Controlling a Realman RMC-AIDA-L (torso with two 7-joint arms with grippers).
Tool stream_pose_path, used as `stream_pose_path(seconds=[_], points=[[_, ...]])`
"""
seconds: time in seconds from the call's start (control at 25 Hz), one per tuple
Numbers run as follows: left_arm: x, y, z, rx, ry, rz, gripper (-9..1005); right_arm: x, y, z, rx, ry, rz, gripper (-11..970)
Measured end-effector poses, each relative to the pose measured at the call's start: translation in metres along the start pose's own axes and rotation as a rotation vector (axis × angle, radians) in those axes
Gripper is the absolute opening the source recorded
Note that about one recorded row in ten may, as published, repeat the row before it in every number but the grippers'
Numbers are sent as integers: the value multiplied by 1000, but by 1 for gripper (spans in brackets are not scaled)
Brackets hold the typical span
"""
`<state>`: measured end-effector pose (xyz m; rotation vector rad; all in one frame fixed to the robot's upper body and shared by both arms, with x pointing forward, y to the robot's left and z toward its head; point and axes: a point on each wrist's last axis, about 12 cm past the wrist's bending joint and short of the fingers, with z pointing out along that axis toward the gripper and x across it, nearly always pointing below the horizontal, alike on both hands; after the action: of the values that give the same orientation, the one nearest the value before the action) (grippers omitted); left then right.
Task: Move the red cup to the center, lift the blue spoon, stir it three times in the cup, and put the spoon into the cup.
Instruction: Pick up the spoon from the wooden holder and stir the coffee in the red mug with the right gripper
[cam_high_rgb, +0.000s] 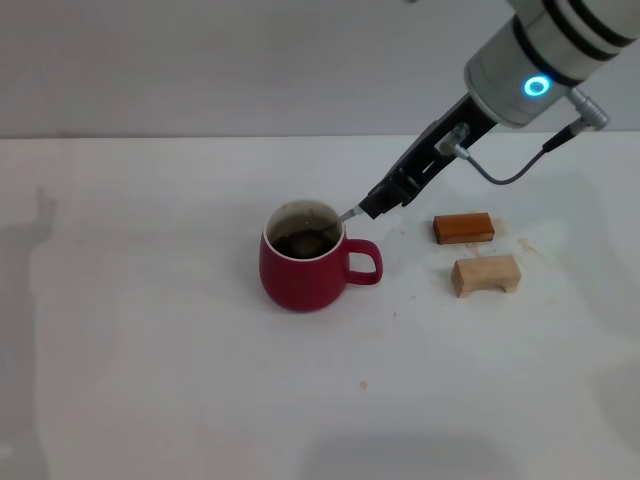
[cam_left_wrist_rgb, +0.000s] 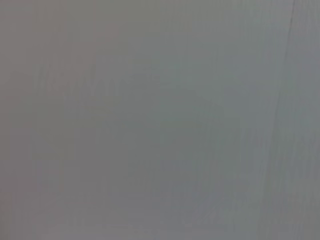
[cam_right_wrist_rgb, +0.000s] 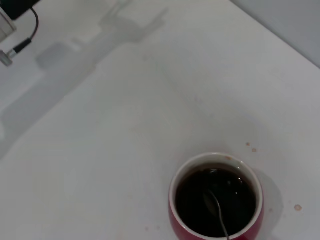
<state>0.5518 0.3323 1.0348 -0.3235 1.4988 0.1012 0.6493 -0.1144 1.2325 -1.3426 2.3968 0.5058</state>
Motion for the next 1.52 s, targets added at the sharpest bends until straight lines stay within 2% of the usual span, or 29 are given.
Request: stream_pose_path(seconds=[0.52,0.8,1.2,1.52], points=[[1,1,-2,-1,3,-23,861,-18,6,25,46,44,-63,135],[2,3,-2,-5,6,-31,861,-31,19,37,67,61,-111,136],[1,3,-2,-6,5,-33,861,-42,19,40,145,77,-144,135],[1,2,-2,-6,3,-35,861,-42,26,36,117,130,-148,136]])
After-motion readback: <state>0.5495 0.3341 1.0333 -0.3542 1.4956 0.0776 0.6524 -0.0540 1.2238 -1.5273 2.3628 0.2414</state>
